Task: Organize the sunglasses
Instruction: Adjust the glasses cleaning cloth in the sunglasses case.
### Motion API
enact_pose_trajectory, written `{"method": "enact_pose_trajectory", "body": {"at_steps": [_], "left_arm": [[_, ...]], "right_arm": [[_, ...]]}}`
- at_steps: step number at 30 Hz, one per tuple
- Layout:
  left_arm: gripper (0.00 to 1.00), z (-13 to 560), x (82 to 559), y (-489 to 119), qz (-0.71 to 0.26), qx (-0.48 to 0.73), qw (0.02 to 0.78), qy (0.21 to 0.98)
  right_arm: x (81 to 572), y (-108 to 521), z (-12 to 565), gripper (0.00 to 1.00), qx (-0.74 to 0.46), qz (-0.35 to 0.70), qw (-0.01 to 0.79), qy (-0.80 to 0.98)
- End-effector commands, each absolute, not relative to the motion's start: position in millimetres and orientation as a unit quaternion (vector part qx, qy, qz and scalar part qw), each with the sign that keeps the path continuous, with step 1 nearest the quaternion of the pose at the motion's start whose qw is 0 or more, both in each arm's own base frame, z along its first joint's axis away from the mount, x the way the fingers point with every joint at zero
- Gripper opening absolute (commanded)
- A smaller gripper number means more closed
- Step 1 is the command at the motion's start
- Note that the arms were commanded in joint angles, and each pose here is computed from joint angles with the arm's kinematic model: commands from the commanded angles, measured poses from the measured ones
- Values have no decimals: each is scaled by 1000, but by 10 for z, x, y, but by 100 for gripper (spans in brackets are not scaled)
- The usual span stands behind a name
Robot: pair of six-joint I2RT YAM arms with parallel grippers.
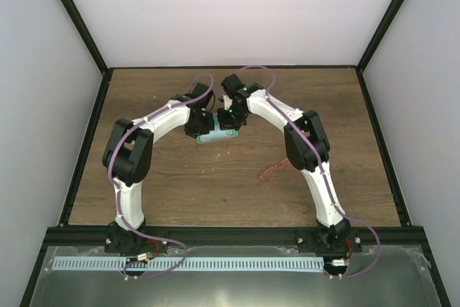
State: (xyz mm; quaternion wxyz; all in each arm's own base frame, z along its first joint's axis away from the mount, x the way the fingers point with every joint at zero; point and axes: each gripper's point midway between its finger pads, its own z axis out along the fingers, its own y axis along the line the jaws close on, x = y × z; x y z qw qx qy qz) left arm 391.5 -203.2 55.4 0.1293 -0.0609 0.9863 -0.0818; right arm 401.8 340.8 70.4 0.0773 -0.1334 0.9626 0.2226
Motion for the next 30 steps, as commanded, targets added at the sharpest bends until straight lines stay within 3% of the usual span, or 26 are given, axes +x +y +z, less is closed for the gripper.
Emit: {"method": "enact_pose_trajectory", "body": {"at_steps": [1, 16, 30], "left_arm": [[4, 613, 4028, -2167, -117, -57, 136, 982], [4, 38, 3977, -2050, -63, -51, 90, 993], [4, 2, 3930, -1995, -56, -51, 88, 993]], "right_arm": [[4037, 3524, 603, 1, -132, 241, 65, 959], [4027, 3344, 328, 1, -120, 192, 54, 972], [4169, 2752, 365, 1, -74, 93, 86, 989]]}}
